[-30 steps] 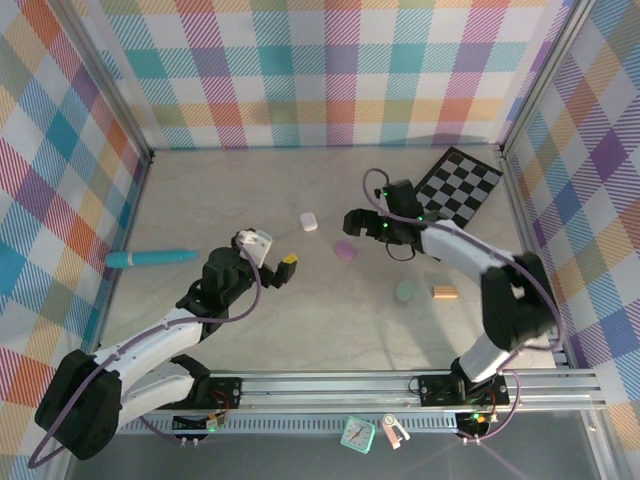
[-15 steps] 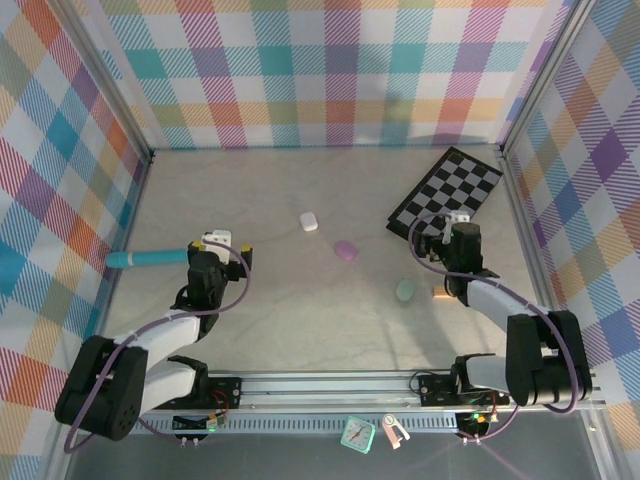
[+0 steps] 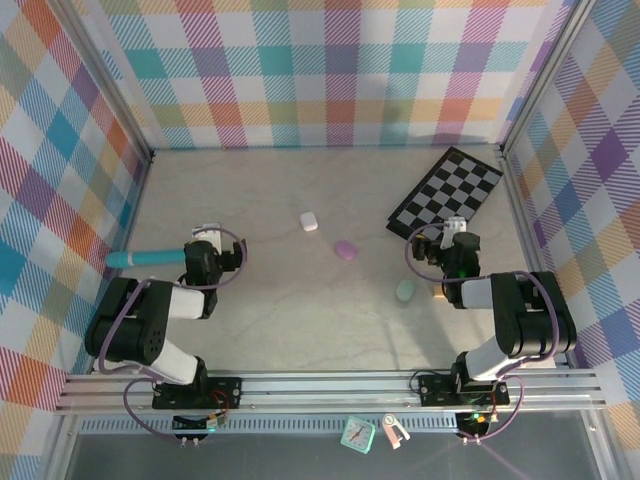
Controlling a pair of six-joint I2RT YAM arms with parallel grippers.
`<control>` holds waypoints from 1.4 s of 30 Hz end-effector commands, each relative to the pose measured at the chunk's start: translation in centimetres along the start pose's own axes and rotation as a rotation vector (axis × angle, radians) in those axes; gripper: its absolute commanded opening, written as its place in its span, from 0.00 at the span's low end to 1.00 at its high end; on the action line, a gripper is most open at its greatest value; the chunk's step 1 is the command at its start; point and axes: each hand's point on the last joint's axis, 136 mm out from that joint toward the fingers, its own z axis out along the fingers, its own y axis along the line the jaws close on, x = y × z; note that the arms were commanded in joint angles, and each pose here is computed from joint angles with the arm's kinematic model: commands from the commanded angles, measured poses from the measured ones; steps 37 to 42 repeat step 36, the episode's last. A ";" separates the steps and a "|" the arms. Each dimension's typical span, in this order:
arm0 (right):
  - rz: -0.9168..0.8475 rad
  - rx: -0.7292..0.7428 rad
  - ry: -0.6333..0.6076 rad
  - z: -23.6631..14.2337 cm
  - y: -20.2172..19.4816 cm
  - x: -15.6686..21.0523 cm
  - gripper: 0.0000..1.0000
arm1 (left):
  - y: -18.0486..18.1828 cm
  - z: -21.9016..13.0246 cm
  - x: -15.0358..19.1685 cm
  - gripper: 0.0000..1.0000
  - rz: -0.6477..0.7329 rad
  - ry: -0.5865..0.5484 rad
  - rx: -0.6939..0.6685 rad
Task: Insert the wireless bluetooth earbuds into the charging case
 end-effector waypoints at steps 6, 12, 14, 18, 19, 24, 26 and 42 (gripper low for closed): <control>0.001 -0.025 -0.082 0.3 0.0 -2.7 0.99 | -0.3 1.6 -1.7 1.00 -0.039 -0.007 0.028; 0.002 -0.025 -0.082 0.3 0.0 -2.7 0.99 | -0.3 1.6 -1.7 1.00 -0.038 -0.008 0.026; 0.002 -0.025 -0.082 0.3 0.0 -2.7 0.99 | -0.3 1.6 -1.7 1.00 -0.037 -0.008 0.026; 0.001 -0.024 -0.083 0.3 0.0 -2.7 0.99 | -0.3 1.6 -1.6 1.00 -0.037 -0.007 0.025; 0.002 -0.025 -0.082 0.3 0.0 -2.7 0.99 | -0.4 1.6 -1.6 1.00 -0.036 -0.006 0.027; 0.001 -0.026 -0.083 0.3 0.0 -2.8 0.99 | -0.3 1.6 -1.6 1.00 -0.037 -0.005 0.025; 0.001 -0.024 -0.082 0.3 0.0 -2.7 0.99 | -0.3 1.6 -1.6 1.00 -0.036 -0.005 0.025; -0.001 -0.025 -0.095 0.1 0.0 -2.8 0.99 | -0.3 1.6 -1.6 1.00 -0.036 -0.003 0.027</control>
